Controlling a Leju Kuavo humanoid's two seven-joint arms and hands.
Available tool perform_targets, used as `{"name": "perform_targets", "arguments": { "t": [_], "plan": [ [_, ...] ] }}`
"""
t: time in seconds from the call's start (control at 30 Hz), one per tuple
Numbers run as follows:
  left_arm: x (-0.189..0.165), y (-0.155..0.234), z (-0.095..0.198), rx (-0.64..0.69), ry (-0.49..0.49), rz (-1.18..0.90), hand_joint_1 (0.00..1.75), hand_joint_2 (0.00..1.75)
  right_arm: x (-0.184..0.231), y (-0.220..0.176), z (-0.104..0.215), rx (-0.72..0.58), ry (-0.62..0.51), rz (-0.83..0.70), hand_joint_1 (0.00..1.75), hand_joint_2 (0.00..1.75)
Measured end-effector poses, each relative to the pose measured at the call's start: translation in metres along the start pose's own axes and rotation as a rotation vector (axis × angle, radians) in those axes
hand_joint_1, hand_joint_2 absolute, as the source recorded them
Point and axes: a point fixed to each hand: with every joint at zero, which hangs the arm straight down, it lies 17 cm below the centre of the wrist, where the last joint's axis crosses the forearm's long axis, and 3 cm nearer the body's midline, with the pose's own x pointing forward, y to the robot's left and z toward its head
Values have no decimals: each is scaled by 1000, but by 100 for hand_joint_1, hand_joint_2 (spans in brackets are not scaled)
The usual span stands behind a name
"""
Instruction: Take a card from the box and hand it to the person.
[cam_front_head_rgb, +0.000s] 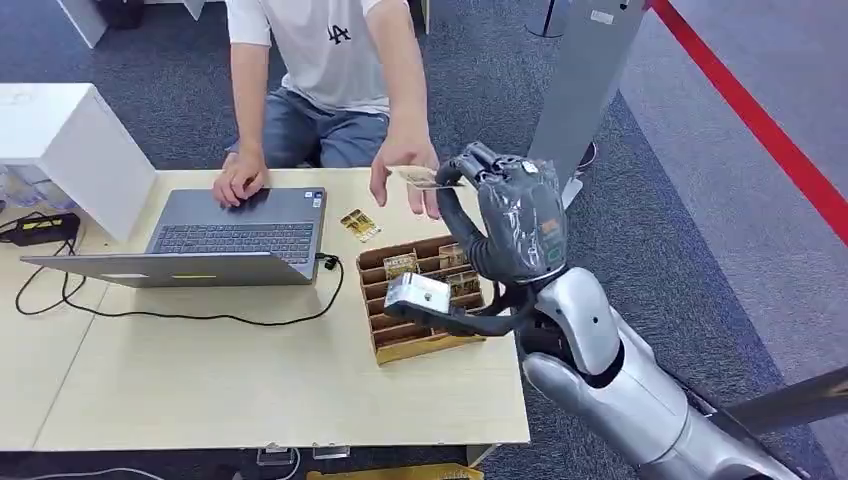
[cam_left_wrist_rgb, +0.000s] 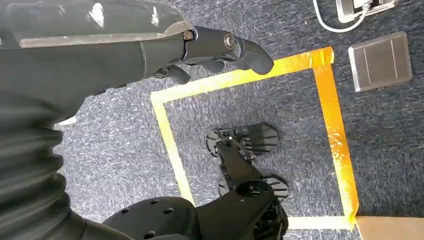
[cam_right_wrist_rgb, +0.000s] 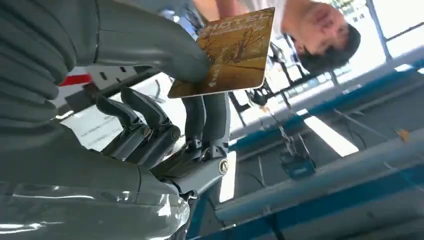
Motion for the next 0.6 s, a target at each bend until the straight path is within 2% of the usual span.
{"name": "perform_targets", "arguments": {
  "t": [0.3, 0.33, 0.4, 0.43, 0.5, 0.6],
  "plan": [
    [4, -5, 0, -10, -5, -3, 0, 175, -3, 33, 17, -46, 17, -43, 175, 175],
    [5, -6, 0, -12, -5, -5, 0, 175, -4, 37, 19, -39, 24, -43, 0, 175],
    [5, -7, 0, -16, -6, -7, 0, 175, -4, 48, 24, -18, 31, -39, 0, 175],
    [4, -7, 0, -19, -6, -10, 0, 0, -5, 53, 27, -6, 36, -40, 0, 175],
    [5, -8, 0, -20, -7, -3, 0, 0, -7, 61, 32, 14, 46, -44, 0, 175],
    [6, -7, 0, -18, -15, 11, 0, 0, -12, 79, 42, 68, 103, -217, 0, 175]
  ]
}}
